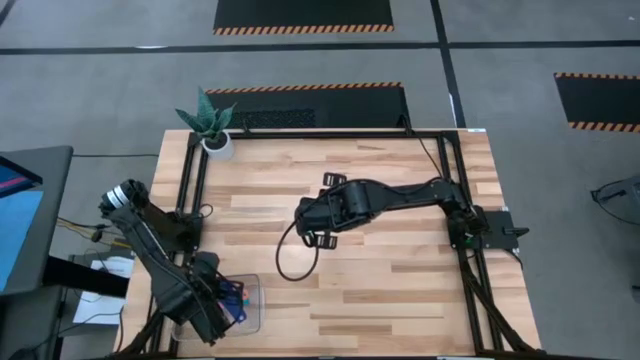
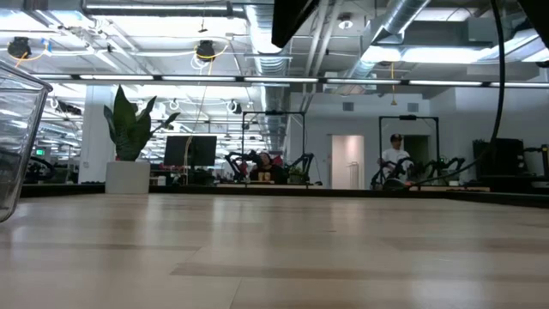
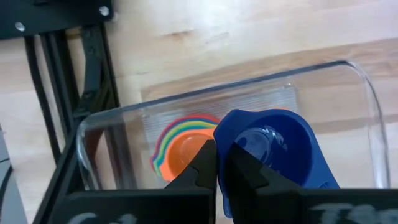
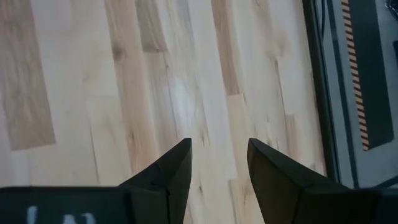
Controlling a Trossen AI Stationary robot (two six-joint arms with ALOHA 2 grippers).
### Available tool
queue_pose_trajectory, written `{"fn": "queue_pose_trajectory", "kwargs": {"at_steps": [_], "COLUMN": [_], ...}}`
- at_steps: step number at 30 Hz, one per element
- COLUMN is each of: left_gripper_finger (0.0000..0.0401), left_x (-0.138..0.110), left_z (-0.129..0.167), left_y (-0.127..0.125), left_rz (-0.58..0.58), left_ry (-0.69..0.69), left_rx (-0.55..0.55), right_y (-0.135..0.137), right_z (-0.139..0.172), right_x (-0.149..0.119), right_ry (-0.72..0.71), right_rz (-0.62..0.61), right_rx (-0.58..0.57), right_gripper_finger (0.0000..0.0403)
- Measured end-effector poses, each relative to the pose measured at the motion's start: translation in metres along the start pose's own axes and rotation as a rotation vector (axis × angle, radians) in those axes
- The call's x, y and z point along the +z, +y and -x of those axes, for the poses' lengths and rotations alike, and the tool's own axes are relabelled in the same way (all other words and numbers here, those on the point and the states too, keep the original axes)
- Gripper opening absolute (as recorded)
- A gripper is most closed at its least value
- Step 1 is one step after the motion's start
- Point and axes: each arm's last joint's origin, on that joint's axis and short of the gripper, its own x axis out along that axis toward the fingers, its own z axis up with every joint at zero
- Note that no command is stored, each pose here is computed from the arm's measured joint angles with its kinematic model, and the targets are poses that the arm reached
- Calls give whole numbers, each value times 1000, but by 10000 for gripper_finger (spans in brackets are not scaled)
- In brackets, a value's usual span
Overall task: Nest measuring cups in basket
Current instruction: Stack the dark blue measuring cup on top of the orange measuring cup in the transparent bin
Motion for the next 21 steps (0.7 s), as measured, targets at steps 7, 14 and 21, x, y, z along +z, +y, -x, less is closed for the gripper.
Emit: {"fn": "queue_pose_trajectory", "kwargs": {"at_steps": [7,14,21], "left_gripper_finger": [0,0,0], "left_x": [-3,-10,-23], "left_z": [-2,-1,1], "left_y": [1,10,18], "left_rz": [-36,-113,-63], "left_ry": [-8,31,151], "left_rx": [8,56,123], "right_y": [0,0,1], "right_z": [0,0,0], "right_x": [0,1,2], "right_ry": [-5,-8,-19], "right_rz": [-3,-39,-64], "right_rx": [2,3,6], "right_gripper_finger": [178,179,176]}}
